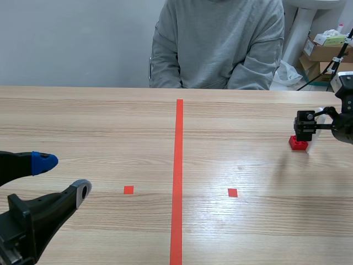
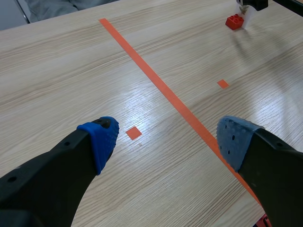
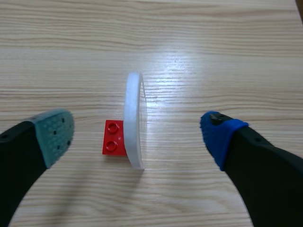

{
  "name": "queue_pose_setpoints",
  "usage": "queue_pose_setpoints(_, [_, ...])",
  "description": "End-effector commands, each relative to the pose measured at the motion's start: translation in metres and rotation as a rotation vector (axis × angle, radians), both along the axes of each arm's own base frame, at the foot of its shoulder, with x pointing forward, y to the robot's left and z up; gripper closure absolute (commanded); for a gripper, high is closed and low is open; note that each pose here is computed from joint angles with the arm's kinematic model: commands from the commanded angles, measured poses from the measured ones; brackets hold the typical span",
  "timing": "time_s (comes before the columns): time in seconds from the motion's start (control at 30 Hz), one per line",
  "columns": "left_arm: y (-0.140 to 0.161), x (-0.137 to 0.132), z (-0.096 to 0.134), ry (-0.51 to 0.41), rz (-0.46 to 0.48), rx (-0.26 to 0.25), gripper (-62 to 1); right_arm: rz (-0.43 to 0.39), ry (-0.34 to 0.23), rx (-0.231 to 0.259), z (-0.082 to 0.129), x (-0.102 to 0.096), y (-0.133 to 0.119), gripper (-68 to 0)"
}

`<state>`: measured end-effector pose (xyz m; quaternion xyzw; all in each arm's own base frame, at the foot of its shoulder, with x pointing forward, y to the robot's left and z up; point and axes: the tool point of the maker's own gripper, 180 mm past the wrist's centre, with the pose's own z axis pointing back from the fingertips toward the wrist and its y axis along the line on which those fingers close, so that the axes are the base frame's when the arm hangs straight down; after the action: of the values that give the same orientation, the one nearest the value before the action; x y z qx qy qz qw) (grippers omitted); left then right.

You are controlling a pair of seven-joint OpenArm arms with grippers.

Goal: Do the leaf sorting experiment

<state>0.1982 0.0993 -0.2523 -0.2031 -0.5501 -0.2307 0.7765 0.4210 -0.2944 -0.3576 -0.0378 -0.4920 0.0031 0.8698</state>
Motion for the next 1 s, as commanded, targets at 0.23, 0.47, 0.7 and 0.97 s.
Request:
queue_pose_setpoints(0.23, [-0.003, 0.003, 0.010, -0.029, -0.001, -0.020, -45.4, 0.101, 0.109, -0.001, -0.009, -0.020, 0.002, -59.5])
queue_pose_setpoints(0.47, [-0.003, 0.003, 0.010, -0.029, -0.001, -0.020, -45.4, 0.239, 0.076, -0.089, 0.000, -0.074, 0.014, -59.5])
queue_pose_setpoints(0.7, [-0.003, 0.003, 0.010, -0.030, -0.001, -0.020, -45.4, 0.385, -0.010, -0.115, 0.041, -0.137, 0.046, -59.5])
queue_pose_setpoints(0.97, [-0.003, 0.003, 0.010, -0.030, -0.001, -0.020, -45.4, 0.599, -0.042, -0.083, 0.075, -0.184, 0.108, -59.5])
